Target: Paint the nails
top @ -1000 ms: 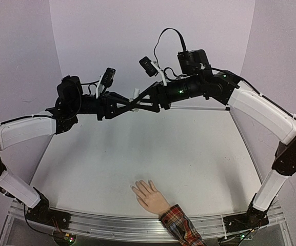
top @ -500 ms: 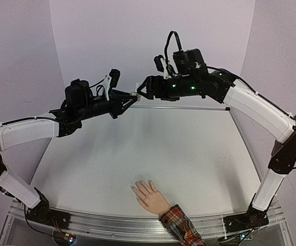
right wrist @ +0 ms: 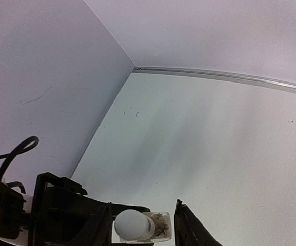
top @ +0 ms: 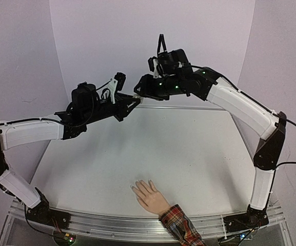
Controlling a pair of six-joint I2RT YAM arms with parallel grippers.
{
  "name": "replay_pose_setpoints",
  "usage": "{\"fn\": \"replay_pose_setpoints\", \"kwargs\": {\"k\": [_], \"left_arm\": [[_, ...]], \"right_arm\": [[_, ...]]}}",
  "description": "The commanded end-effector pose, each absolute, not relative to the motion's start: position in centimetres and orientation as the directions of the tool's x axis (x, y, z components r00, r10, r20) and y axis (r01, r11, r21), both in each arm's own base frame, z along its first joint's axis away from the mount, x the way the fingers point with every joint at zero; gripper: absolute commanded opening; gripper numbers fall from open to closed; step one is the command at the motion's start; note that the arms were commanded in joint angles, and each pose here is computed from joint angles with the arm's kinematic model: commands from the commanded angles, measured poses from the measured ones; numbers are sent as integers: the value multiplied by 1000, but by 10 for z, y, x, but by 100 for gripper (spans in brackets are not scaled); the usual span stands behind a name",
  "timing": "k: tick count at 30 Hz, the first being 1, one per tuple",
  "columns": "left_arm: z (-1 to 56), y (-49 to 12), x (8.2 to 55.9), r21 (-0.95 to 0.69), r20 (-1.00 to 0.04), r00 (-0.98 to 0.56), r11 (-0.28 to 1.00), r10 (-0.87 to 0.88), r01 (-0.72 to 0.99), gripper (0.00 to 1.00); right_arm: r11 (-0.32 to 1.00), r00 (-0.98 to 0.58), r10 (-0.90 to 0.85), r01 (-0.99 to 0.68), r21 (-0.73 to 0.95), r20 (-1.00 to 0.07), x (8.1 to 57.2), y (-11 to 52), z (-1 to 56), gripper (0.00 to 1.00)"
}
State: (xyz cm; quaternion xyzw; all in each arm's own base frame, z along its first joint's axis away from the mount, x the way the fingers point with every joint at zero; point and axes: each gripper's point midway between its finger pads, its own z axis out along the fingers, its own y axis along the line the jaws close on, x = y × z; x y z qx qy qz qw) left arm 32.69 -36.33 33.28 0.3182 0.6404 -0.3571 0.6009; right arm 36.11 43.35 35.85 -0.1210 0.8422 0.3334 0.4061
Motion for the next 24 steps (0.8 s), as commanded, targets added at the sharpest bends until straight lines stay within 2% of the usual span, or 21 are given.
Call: {"fn": "replay_pose_setpoints", "kwargs": {"k": [1, 3, 5, 7, 11, 14, 17, 20, 22, 23, 24], "left_arm": [[376, -365, 323, -49, -995, 7, 527, -104, 848, 0], [379, -366, 314, -50, -994, 4, 491, -108, 870, 0], [384, -367, 300, -50, -994, -3, 434, -109, 900, 0], [388, -366, 276, -49, -994, -14, 322, -111, 946, 0], [409, -351, 221, -89, -984, -87, 3, -156, 996, 0], [415, -341, 196, -118, -980, -142, -163, -142, 980, 0], [416, -335, 182, -142, -978, -177, -275, -108, 951, 0], [414, -337, 184, -160, -978, -193, -298, -84, 941, 0], [414, -338, 190, -147, -979, -179, -268, -98, 952, 0], [414, -338, 195, -149, -979, -177, -240, -103, 959, 0], [412, -339, 203, -144, -980, -168, -194, -109, 970, 0]], "right_arm": [[727, -614, 55, -516, 453, -787, 359, 440, 373, 29], [716, -596, 23, -551, 429, -803, 355, 440, 376, 11], [688, -569, -30, -608, 396, -822, 347, 441, 380, 1], [606, -522, -104, -708, 362, -847, 330, 442, 388, 0], [286, -407, -214, -895, 341, -888, 272, 449, 401, 0], [73, -331, -233, -943, 323, -914, 231, 444, 410, 0], [-5, -299, -228, -951, 309, -926, 216, 439, 419, 0], [-9, -301, -224, -951, 310, -927, 214, 437, 422, 3], [17, -310, -221, -949, 314, -925, 217, 435, 422, 10], [51, -317, -216, -948, 313, -924, 221, 434, 421, 17], [101, -330, -207, -944, 316, -921, 228, 432, 421, 29]]}}
